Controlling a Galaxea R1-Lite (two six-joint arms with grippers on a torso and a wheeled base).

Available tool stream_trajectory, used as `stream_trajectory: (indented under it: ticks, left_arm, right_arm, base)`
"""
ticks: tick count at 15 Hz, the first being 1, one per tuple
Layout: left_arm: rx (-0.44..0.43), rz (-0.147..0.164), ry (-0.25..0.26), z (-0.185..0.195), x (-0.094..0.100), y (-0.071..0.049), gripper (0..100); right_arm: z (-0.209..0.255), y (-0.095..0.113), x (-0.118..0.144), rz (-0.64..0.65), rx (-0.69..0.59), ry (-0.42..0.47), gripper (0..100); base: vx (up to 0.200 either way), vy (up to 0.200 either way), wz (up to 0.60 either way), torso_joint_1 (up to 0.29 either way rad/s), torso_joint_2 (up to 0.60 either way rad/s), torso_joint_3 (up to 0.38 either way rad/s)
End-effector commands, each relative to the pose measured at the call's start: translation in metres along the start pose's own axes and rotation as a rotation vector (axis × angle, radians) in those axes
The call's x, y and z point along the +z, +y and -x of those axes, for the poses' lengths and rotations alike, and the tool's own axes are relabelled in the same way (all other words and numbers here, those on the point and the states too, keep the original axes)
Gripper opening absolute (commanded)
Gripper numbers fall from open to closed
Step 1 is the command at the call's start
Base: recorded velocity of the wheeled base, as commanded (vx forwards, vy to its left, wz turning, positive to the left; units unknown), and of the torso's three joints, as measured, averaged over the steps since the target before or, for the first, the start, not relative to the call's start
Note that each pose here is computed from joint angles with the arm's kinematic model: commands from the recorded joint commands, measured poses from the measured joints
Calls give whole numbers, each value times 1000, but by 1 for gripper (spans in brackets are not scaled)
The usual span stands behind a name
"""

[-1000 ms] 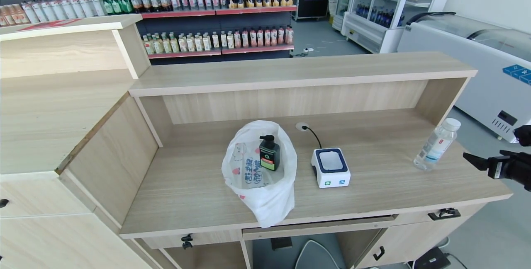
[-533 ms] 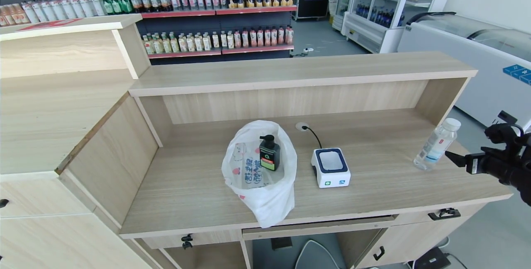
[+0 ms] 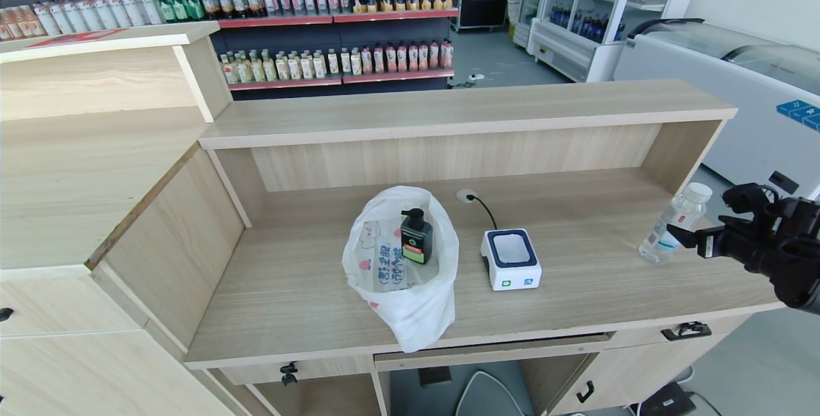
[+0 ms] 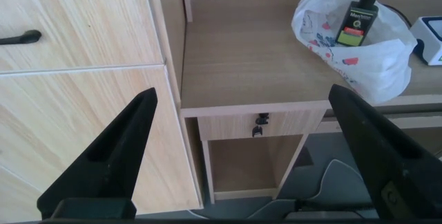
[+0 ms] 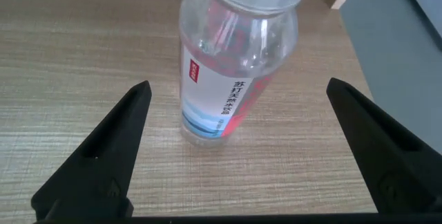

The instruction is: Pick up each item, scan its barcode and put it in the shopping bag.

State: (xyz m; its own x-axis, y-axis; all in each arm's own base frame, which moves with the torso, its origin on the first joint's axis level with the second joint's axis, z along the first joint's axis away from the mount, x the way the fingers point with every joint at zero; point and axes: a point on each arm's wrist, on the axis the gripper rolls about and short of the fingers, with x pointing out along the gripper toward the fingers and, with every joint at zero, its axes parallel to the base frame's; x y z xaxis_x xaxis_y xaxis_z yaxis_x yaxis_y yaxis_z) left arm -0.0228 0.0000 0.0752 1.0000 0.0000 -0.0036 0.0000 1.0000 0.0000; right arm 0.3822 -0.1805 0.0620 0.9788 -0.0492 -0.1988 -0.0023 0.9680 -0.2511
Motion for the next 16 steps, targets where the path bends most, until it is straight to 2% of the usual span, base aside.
stream_trajectory:
  ticks: [1,16]
  left_arm:
    - [0,0,-1,0,0,0,100]
    - [0,0,-1,0,0,0,100]
  right_arm:
    - [-5,5,-7,-6,15,13,100]
    - [-39,29,-20,24,70,-28,100]
  base:
    - [0,0,0,0,0,0]
    - [0,0,0,0,0,0]
